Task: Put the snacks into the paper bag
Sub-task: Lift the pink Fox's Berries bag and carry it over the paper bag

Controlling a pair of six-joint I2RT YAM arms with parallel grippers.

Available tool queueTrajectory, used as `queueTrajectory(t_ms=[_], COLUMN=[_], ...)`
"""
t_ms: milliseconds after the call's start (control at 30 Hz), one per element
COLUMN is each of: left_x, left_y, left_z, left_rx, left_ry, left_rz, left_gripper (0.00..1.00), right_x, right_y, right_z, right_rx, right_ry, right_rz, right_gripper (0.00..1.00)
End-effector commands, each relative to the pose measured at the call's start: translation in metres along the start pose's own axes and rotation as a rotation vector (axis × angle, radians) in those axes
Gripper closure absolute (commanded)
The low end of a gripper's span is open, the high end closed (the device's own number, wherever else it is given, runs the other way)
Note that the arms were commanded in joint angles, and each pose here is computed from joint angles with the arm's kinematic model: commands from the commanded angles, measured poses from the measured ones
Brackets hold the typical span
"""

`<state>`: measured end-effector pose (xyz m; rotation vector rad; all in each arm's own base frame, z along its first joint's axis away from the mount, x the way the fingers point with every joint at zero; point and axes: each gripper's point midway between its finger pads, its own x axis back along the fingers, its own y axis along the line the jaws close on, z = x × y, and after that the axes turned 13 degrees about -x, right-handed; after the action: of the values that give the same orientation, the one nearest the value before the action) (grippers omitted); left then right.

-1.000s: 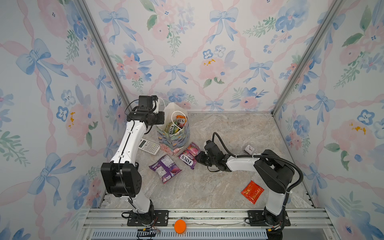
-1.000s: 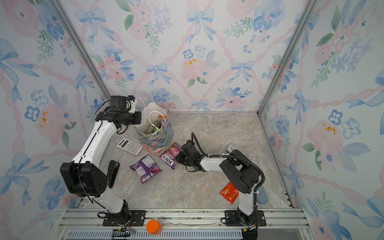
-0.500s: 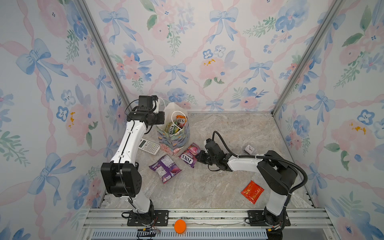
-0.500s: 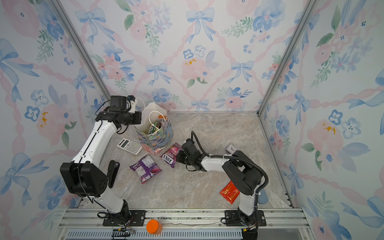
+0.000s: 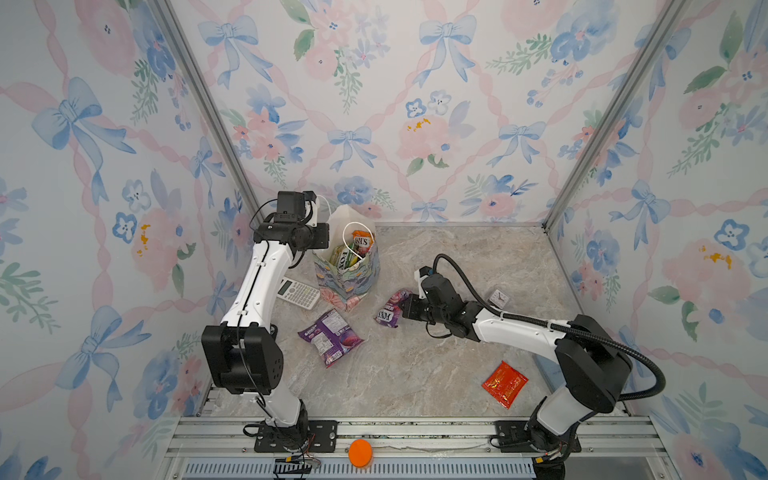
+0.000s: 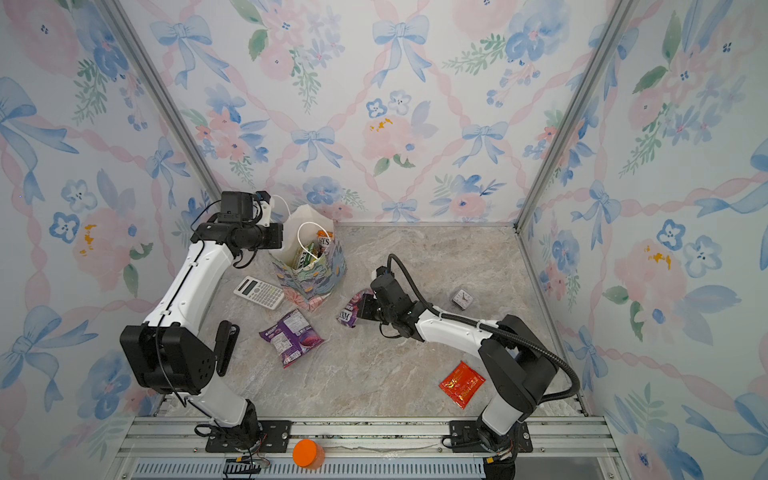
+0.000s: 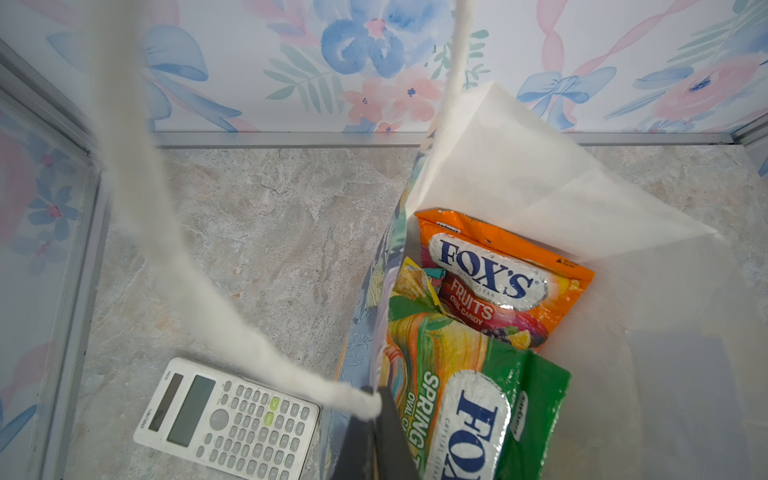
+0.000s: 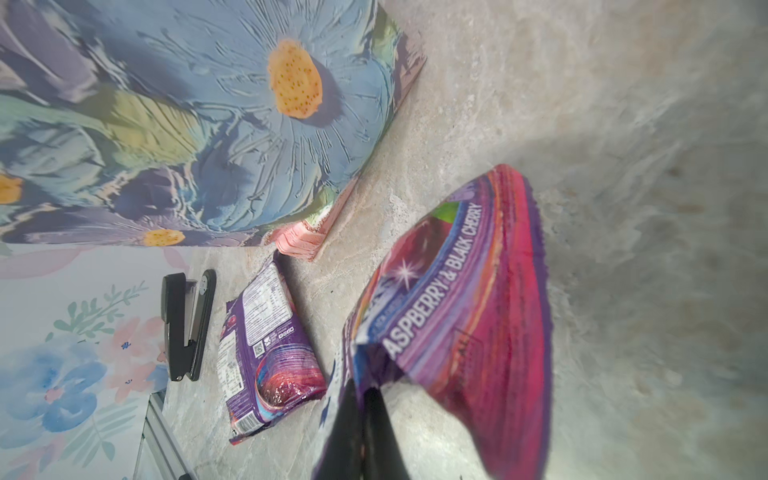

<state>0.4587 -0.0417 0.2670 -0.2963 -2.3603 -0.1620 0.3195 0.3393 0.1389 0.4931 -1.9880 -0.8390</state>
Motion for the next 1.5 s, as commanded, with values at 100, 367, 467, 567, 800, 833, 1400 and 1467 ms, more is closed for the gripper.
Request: queueTrajectory(t_ms=[100,367,467,567,800,833,1400,1467], left_x=[-0.001,-0.001,-0.001,-0.002,-0.004,-0.003,-0.008,-0.007], left_y=[-0.001,-0.002,-0.003,-0.003,-0.004,-0.004,-0.004,-0.005], left_z=[0.009,0.009,0.009,0.009,0.010,0.010,0.013,0.012], left_rx=[0.017,0.018,0.019,0.020,0.021,0.020,0.022,0.022], left_ry=[0.026,0.024,0.025,0.026,0.030,0.029,0.041,0.038], left_rz=[0.015,0.019,0.023,0.026,0.031,0.034,0.036,0.038], left_gripper=[1.00,1.00,1.00,1.00,1.00,1.00,1.00,1.00], right_x=[0.043,0.070,0.082,0.091,0.108,0.109,0.083,0.079], right_y=[0.044,0.073,0.090,0.107,0.146,0.150,0.225,0.238], right_z=[-0.059,-0.102,-0.120,-0.137,-0.170,-0.173,-0.218,-0.220], right_rx=[0.101,0.179,0.213,0.241,0.302,0.310,0.414,0.433], right_ry=[-0.136,-0.217,-0.263,-0.304,-0.375,-0.384,-0.438,-0.442], right_rz=[-0.069,-0.102,-0.122,-0.146,-0.201,-0.209,-0.313,-0.330], right_gripper=[1.00,1.00,1.00,1.00,1.00,1.00,1.00,1.00])
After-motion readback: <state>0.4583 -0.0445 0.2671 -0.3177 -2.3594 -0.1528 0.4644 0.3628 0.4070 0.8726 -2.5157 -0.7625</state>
